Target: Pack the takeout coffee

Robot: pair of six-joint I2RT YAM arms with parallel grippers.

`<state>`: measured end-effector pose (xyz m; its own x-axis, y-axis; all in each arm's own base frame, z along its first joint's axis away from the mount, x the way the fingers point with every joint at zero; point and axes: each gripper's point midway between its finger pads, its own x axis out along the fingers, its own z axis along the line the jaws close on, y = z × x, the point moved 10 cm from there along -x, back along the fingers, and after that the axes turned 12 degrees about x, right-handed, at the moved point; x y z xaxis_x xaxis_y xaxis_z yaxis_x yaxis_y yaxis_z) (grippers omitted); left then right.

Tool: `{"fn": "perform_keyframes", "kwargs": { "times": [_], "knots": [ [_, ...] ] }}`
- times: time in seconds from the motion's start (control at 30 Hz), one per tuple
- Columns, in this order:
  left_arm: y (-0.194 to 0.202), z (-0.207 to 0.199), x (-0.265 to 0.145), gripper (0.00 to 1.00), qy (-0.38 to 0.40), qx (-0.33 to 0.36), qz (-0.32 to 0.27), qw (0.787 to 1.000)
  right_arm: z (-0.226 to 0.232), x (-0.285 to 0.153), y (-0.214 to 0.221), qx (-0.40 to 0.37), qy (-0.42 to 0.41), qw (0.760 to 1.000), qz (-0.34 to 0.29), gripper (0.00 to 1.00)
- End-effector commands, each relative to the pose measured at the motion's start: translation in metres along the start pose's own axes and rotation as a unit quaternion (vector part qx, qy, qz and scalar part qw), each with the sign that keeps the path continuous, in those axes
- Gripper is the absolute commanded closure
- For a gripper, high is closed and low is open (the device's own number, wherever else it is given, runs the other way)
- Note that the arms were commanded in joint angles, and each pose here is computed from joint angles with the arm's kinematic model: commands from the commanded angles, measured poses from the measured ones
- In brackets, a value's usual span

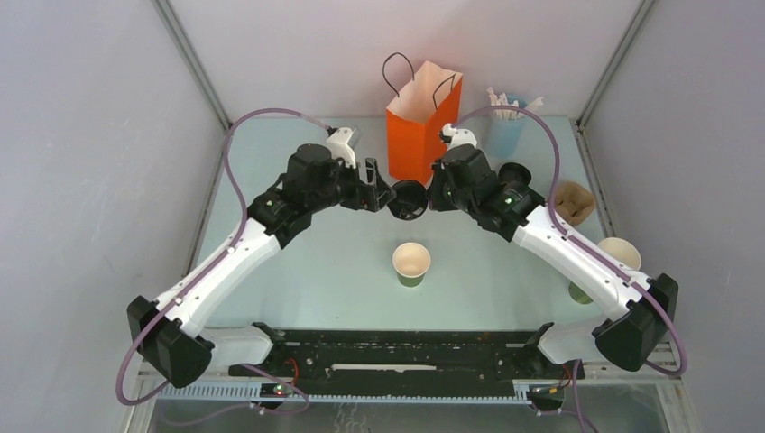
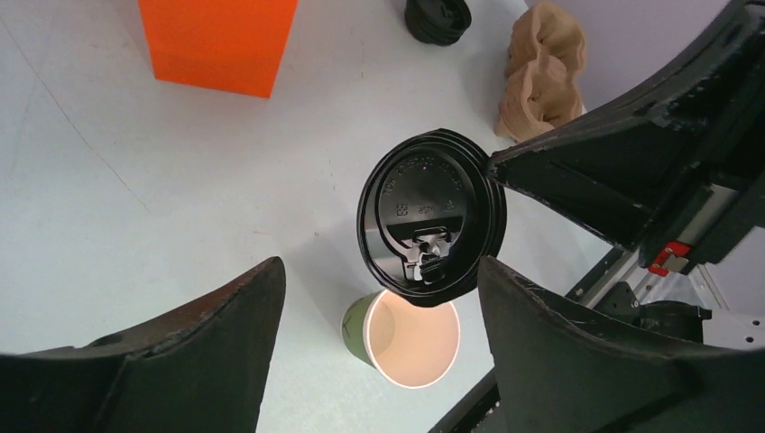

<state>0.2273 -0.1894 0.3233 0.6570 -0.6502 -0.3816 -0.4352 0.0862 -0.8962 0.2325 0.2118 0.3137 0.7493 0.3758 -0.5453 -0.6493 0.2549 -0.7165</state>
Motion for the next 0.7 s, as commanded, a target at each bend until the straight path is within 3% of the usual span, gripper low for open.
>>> {"fn": "perform_keyframes", "kwargs": {
  "times": [0.0,0.33,0.67],
  "knots": [
    [-0.015,-0.007,-0.001,0.18,0.019,-0.013,-0.003,1.0,0.01,-0.008,-0.002,0.004,0.009,1.0,-0.025,1.0],
    [-0.006,-0.005,0.017,0.41,0.03,-0.025,0.036,0.999,0.019,-0.013,-0.001,-0.009,0.002,1.0,-0.025,1.0],
    [-0.001,-0.004,0.025,0.58,0.03,-0.027,0.057,0.998,0.023,-0.017,0.001,-0.015,-0.004,1.0,-0.027,1.0]
  ]
}}
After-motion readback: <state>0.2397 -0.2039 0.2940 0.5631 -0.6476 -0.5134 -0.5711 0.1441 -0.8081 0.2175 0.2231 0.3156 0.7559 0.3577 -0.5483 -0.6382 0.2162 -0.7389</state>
